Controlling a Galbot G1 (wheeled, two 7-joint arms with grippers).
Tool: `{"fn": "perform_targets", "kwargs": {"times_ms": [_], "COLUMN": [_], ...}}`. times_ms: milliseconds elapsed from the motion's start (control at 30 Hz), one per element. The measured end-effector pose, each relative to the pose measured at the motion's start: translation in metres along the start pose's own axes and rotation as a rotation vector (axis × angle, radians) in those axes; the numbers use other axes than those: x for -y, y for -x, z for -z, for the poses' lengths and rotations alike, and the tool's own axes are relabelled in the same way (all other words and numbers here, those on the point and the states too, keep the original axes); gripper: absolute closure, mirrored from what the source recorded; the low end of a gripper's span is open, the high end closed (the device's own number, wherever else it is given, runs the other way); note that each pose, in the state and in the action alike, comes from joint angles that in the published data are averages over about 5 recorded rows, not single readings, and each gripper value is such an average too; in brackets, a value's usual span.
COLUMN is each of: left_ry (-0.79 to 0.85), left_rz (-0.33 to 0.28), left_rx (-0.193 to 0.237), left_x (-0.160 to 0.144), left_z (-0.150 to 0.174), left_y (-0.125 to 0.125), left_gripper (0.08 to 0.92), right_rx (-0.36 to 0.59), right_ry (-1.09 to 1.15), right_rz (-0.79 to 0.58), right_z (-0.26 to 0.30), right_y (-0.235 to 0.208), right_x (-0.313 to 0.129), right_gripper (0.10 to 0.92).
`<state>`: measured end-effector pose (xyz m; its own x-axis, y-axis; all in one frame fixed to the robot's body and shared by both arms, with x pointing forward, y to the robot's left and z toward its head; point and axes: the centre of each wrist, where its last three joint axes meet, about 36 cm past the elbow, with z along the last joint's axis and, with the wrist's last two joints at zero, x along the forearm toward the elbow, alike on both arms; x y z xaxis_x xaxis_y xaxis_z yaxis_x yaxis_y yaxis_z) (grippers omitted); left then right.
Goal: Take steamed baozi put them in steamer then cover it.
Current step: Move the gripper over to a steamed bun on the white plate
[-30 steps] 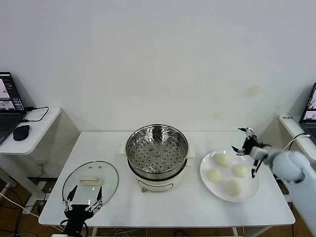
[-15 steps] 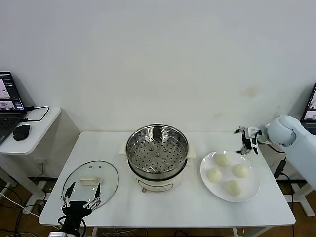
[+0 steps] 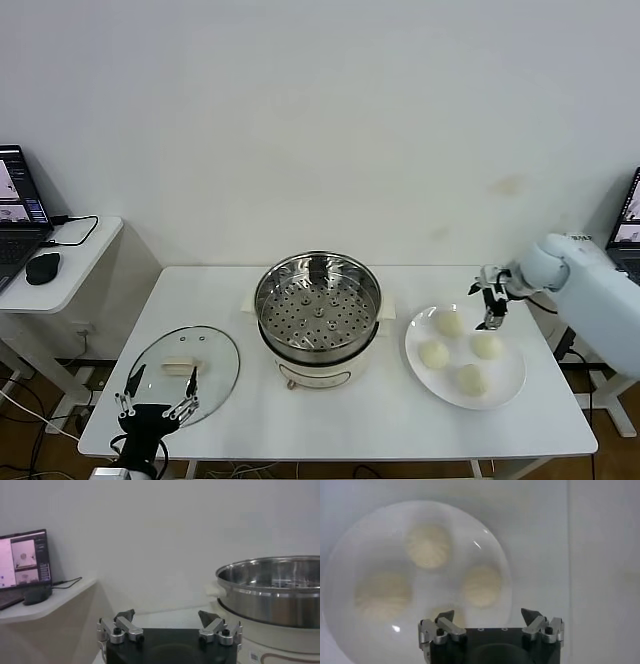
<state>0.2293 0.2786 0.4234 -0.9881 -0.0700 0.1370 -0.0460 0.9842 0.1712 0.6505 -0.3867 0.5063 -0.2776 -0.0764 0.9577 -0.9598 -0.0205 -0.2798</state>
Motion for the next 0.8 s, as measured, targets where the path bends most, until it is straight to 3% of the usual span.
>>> {"fn": "perform_targets", "kwargs": {"times_ms": [800], "left_ry": [-0.001], "left_rz": [0.007], "left_rx": [0.011], "left_x": [-0.002], "left_z": [0.002], "left_y": [0.001], "left_gripper": [0.177], "right_rx": [-0.064], "right_ry": [0.002], "right_rz": [0.018], "right_z": [0.015], "right_y": [0.049], "right_x": [0.001], "right_gripper": [0.2]}}
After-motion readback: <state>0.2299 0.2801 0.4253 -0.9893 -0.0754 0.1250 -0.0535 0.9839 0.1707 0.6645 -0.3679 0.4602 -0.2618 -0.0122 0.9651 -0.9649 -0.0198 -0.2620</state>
